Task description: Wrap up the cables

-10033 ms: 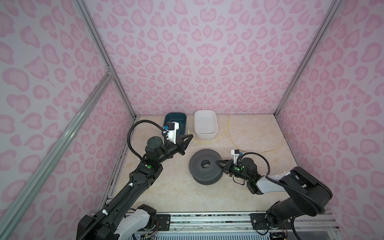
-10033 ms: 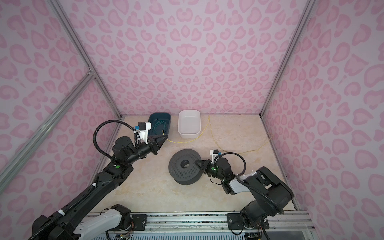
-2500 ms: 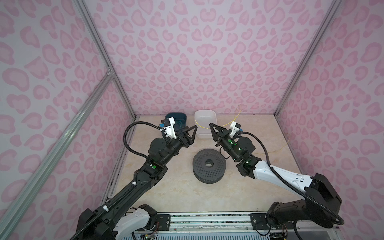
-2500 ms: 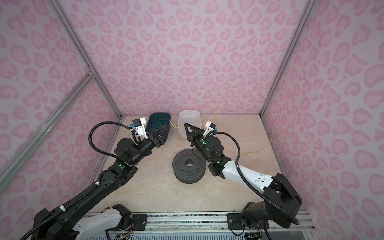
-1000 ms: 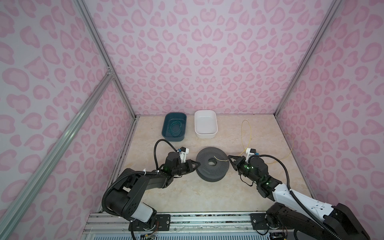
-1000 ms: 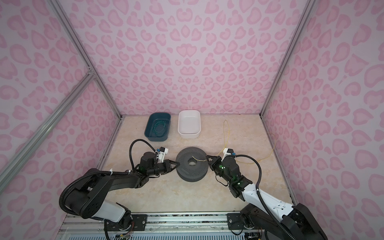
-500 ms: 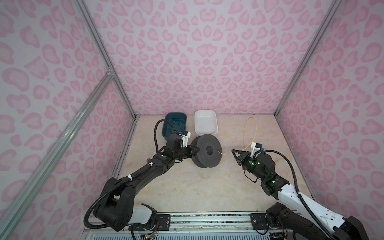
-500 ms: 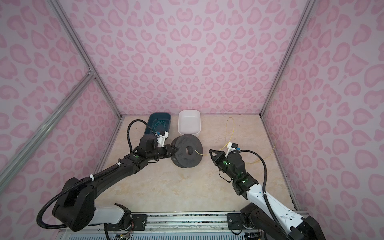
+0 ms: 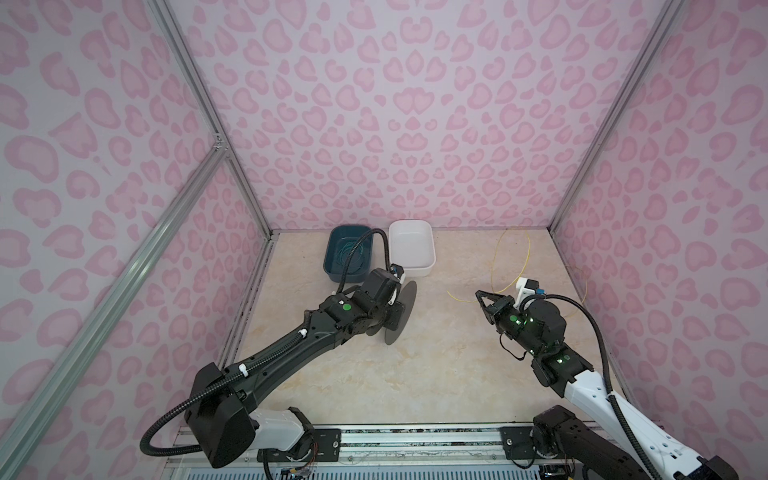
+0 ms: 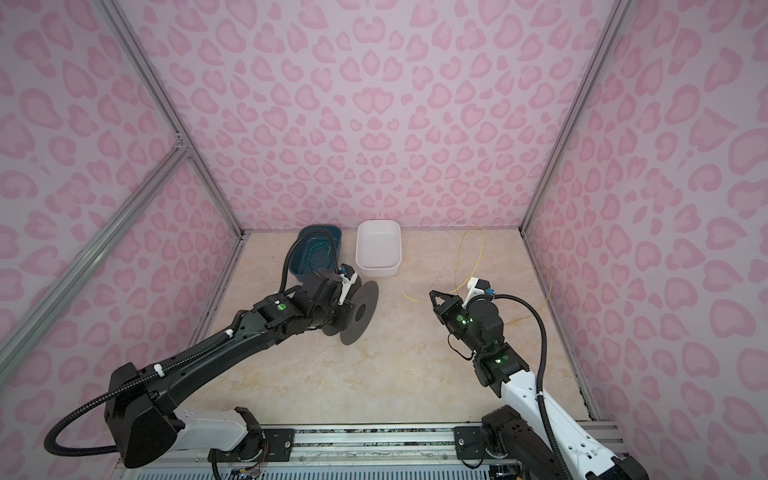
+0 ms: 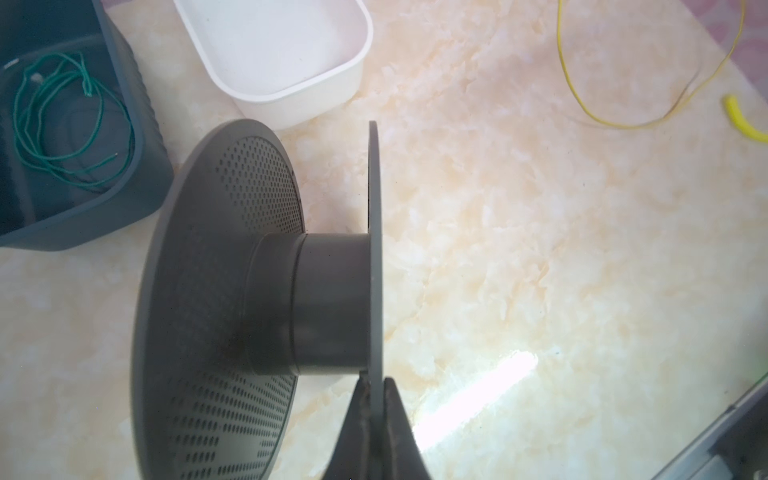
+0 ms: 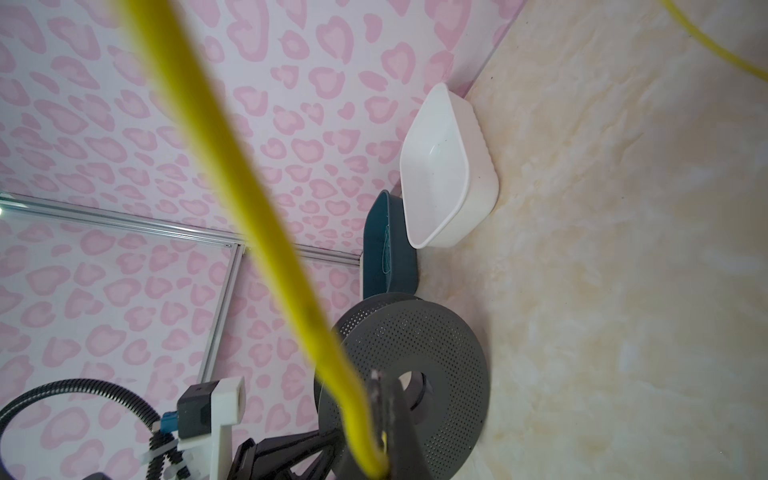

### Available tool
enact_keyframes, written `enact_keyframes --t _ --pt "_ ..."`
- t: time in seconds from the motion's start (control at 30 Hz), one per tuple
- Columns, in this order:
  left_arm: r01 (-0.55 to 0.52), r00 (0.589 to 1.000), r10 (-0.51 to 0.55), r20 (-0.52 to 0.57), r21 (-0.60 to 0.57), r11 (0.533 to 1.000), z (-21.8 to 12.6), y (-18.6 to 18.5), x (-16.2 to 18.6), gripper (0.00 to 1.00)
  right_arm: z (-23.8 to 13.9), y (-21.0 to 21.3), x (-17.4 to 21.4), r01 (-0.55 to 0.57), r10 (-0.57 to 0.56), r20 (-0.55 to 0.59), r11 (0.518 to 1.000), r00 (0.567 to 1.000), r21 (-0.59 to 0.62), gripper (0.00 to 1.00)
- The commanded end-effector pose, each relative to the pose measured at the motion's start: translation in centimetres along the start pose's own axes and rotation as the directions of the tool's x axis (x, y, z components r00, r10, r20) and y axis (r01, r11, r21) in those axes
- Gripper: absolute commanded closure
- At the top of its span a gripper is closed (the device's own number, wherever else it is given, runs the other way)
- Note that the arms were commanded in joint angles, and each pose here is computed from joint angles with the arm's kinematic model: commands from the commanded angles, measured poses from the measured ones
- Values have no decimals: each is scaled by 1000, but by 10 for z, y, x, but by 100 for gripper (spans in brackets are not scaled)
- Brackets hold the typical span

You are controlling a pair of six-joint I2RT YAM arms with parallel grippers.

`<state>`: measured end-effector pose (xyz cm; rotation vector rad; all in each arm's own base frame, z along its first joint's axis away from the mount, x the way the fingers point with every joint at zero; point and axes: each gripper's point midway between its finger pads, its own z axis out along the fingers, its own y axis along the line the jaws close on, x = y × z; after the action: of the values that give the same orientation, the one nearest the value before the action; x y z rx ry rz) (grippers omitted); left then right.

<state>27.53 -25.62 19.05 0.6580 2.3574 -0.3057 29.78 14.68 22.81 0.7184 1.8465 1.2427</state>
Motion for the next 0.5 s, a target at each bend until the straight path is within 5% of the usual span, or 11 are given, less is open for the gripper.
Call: enact_keyframes --t 0.0,0.1,0.47 --pt "-168 984 171 45 -57 984 -3 -11 -9 97 -3 0 0 32 -32 -7 999 999 5 100" --pt "-268 962 268 51 -3 963 -3 -36 -5 97 -7 5 -2 60 -59 -9 998 998 6 100" --pt "-328 945 328 18 82 941 2 -54 12 92 5 18 4 135 -134 -92 991 987 2 100"
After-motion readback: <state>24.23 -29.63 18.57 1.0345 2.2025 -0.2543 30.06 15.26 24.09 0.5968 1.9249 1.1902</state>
